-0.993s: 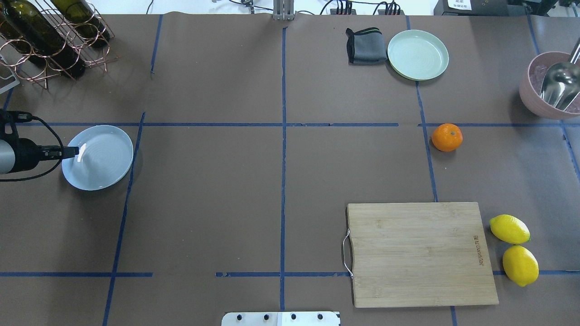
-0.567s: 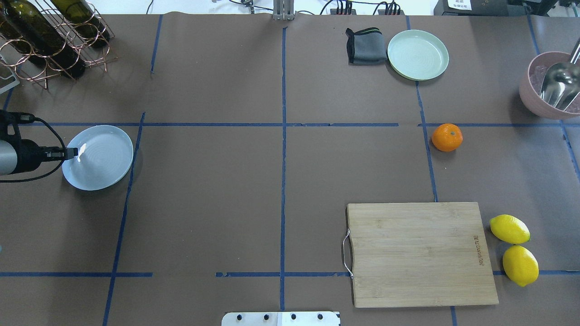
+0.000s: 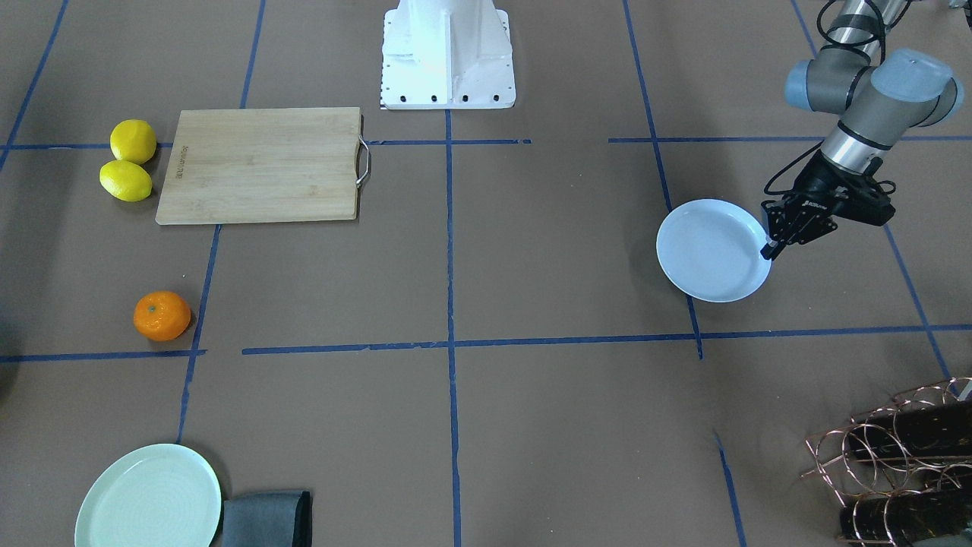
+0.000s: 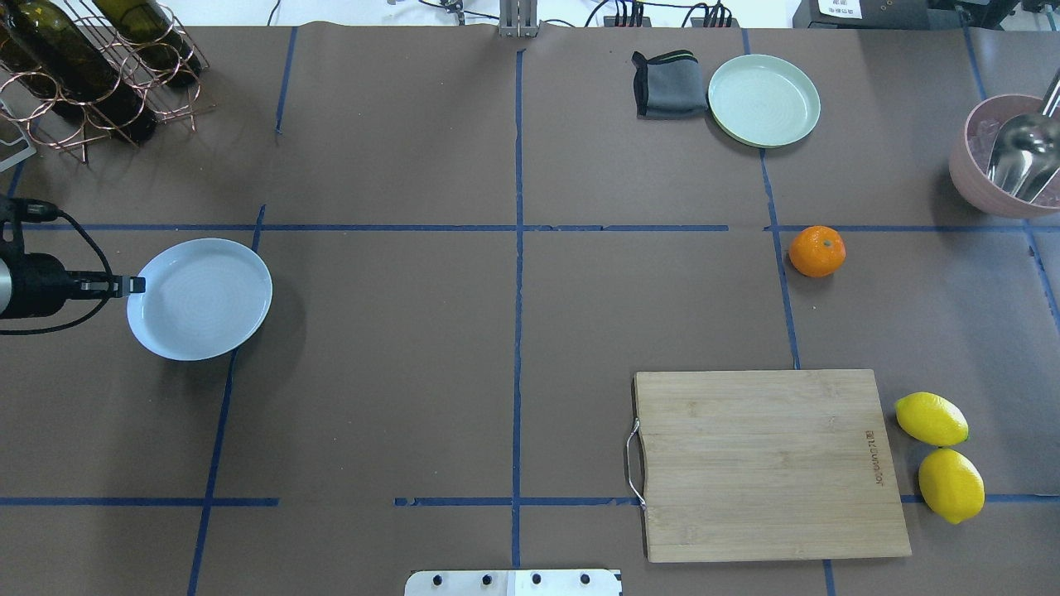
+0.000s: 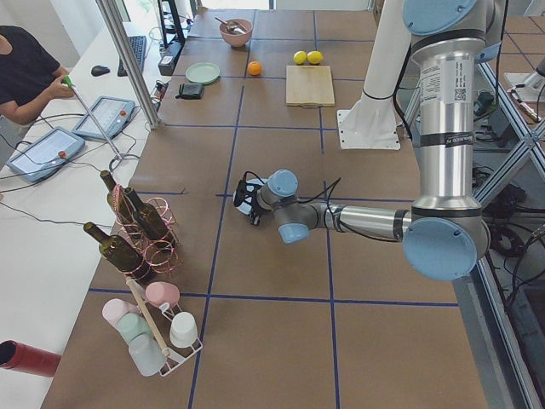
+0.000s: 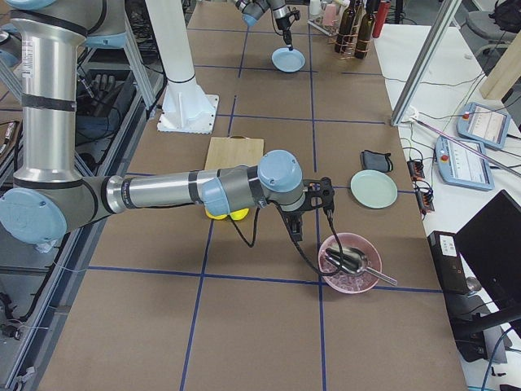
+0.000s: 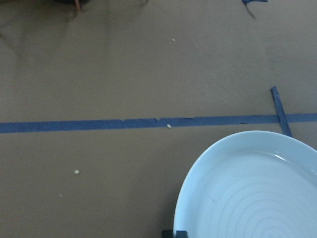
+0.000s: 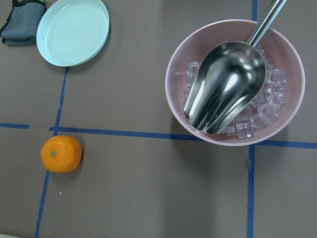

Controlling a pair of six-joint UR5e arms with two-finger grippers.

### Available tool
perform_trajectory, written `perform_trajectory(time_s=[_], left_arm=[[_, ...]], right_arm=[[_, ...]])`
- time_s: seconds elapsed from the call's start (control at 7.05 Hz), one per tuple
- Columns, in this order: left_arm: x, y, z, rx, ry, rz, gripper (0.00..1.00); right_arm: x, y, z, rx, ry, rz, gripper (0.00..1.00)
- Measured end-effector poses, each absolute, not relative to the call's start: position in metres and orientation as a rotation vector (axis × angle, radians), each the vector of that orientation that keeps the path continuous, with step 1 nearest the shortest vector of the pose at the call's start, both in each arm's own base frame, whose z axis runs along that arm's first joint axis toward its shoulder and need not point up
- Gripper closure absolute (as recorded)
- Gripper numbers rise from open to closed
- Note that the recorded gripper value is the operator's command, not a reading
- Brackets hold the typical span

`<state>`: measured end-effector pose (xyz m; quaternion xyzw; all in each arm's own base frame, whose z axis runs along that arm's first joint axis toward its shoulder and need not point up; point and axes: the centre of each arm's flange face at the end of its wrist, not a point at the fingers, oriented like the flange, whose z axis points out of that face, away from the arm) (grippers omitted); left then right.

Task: Pick orange to plate
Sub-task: 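Slide the light blue plate toward the table center with the left gripper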

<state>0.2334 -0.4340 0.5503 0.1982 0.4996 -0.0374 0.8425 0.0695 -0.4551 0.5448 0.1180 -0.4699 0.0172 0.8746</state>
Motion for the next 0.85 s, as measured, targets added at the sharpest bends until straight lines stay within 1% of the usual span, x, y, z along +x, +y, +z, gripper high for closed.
perform_trajectory(time_s=[0.14, 0.28, 0.57, 0.71, 0.85], left_arm=[[0.214, -0.452, 0.526, 0.411, 1.08, -0.1, 1.0], [0.21, -0.482, 0.49, 0.409, 1.082, -0.129, 1.0], [0.227, -0.538, 0.4, 0.39, 1.079, -0.24, 1.0], [0.247, -0.552, 0.358, 0.363, 1.097, -0.315, 1.0], [0.288, -0.552, 0.32, 0.328, 1.12, -0.383, 1.0]], right_arm=[[0.07, -0.455, 0.544, 0.25, -0.981, 0.034, 0.0], [0.07, -0.456, 0.542, 0.251, -0.981, 0.036, 0.0], [0.063, -0.461, 0.532, 0.234, -0.991, 0.065, 0.0], [0.049, -0.464, 0.522, 0.216, -0.998, 0.07, 0.0], [0.031, -0.472, 0.506, 0.199, -1.004, 0.072, 0.0]])
